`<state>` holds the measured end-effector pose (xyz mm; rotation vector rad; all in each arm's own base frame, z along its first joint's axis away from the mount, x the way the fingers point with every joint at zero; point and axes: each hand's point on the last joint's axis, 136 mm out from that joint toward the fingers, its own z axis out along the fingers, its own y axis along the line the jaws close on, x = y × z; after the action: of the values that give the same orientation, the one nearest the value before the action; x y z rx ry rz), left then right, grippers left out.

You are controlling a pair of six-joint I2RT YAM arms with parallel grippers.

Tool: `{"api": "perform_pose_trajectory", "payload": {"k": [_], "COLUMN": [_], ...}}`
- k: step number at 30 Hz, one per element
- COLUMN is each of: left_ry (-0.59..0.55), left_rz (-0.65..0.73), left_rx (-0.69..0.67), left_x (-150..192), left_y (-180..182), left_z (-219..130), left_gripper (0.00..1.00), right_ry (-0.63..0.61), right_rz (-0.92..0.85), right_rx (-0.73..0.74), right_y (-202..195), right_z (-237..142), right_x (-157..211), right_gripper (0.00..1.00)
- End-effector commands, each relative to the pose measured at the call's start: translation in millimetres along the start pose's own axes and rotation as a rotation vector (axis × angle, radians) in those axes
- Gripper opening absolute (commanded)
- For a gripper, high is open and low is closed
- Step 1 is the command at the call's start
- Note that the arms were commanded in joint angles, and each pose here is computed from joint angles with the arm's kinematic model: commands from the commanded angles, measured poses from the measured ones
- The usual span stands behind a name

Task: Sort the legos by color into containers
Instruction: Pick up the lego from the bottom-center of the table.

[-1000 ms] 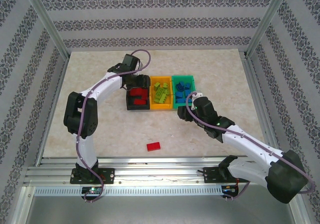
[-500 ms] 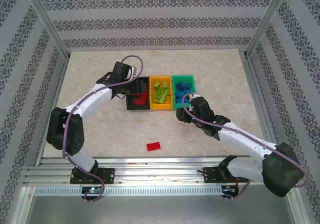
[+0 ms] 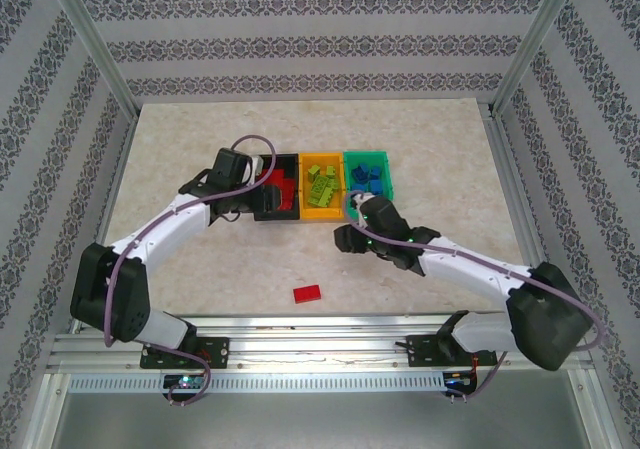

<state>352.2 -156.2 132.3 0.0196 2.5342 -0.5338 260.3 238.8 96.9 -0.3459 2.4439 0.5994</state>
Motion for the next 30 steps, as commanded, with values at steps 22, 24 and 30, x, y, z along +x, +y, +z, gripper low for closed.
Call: {"api": "perform_pose_trajectory", "payload": {"k": [22, 24, 30], "left_ry": [-0.054, -0.051, -0.062], "left_rz": [-0.215, -0.217, -0.226], "left_rx": [0.068, 0.068, 0.061], "left_x": [19.0, 20.1, 22.6], "left_y": [29.9, 30.4, 34.1], "left_z": [3.4, 2.9, -1.1], "left_gripper": [0.65, 0.65, 0.65], "right_ry": [0.382, 0.409, 0.499], "right_rz": [-0.537, -0.564, -0.669], "right_rx": [-0.176, -0.172, -0.159], "right_y": [91.1, 94.5, 98.7], "right_z": [0.3, 5.2, 15.7], "right_x": [85.1, 89.7, 108.4], "right_gripper": [0.61, 0.61, 0.62]}}
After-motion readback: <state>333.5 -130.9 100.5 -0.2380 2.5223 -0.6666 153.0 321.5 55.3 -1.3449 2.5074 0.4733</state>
